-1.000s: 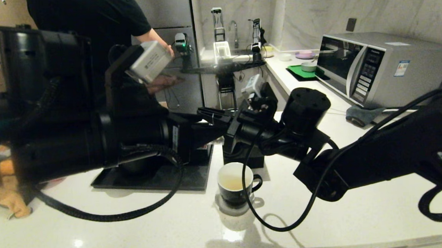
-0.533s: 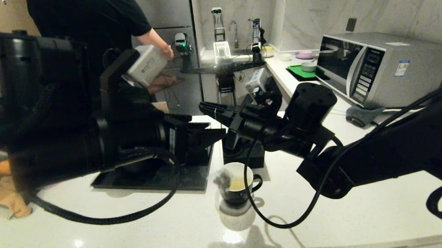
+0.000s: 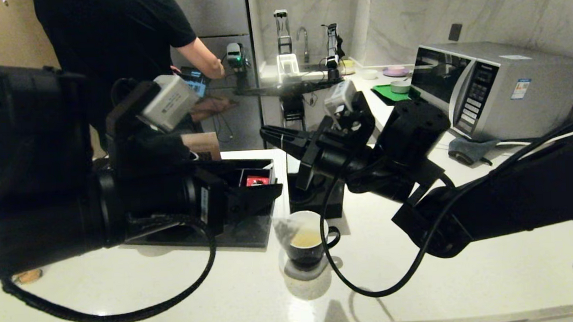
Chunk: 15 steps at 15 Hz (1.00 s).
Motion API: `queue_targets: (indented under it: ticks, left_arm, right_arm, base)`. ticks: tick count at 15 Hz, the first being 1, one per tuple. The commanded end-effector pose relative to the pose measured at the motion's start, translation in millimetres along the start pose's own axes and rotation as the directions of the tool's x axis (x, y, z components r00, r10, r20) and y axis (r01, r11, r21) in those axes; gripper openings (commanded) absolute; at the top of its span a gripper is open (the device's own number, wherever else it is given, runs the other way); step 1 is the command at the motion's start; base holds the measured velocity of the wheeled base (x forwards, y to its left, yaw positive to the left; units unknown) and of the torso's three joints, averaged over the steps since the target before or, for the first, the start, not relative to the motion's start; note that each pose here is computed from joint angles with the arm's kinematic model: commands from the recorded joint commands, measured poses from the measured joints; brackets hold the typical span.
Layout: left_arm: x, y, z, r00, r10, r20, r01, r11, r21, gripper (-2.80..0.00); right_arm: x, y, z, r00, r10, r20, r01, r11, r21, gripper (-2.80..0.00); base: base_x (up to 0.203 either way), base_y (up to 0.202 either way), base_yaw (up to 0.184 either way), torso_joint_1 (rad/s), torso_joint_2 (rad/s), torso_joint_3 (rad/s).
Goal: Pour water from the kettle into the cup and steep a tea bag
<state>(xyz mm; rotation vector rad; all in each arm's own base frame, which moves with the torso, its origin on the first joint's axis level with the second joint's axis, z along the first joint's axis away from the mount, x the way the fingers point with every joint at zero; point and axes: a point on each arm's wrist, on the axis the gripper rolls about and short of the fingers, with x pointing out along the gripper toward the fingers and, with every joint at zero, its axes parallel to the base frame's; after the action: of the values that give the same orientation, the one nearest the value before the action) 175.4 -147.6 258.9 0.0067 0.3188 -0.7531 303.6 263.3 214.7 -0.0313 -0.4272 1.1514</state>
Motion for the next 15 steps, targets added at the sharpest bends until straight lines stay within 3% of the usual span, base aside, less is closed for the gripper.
queue_targets:
  ticks: [1,8,13,15]
  left_arm:
    - [-5.9,-0.5,-0.6,1.000,-0.002,0.009,0.002,1.000,0.002,-2.80]
    - [-20.1,-0.7,-8.6,1.000,0.009,0.012,-0.009,1.000,-0.001,-2.80]
    - [-20.7,2.5,-13.9,0.997,0.073,0.001,-0.073,0.997,-0.005,-2.80]
    - [-20.0,12.8,-13.7,0.994,0.112,0.010,-0.112,0.994,-0.017,-2.80]
  right_arm:
    - [-3.5,2.0,3.7,1.000,0.003,0.004,-0.003,1.000,-0.004,-2.80]
    - [-20.5,10.2,15.0,1.000,0.004,-0.013,-0.004,1.000,-0.003,-2.80]
    - [-27.8,12.8,24.4,1.000,0.000,-0.010,0.000,1.000,-0.007,-2.80]
    - [-29.5,13.5,26.3,1.000,-0.003,-0.010,0.003,1.000,-0.007,-2.80]
  base:
    - [0.000,0.000,0.000,0.000,0.00,0.000]
    - [0.000,0.000,0.000,0.000,0.00,0.000]
    - [0.000,0.000,0.000,0.000,0.00,0.000]
    - [0.000,0.000,0.000,0.000,0.00,0.000]
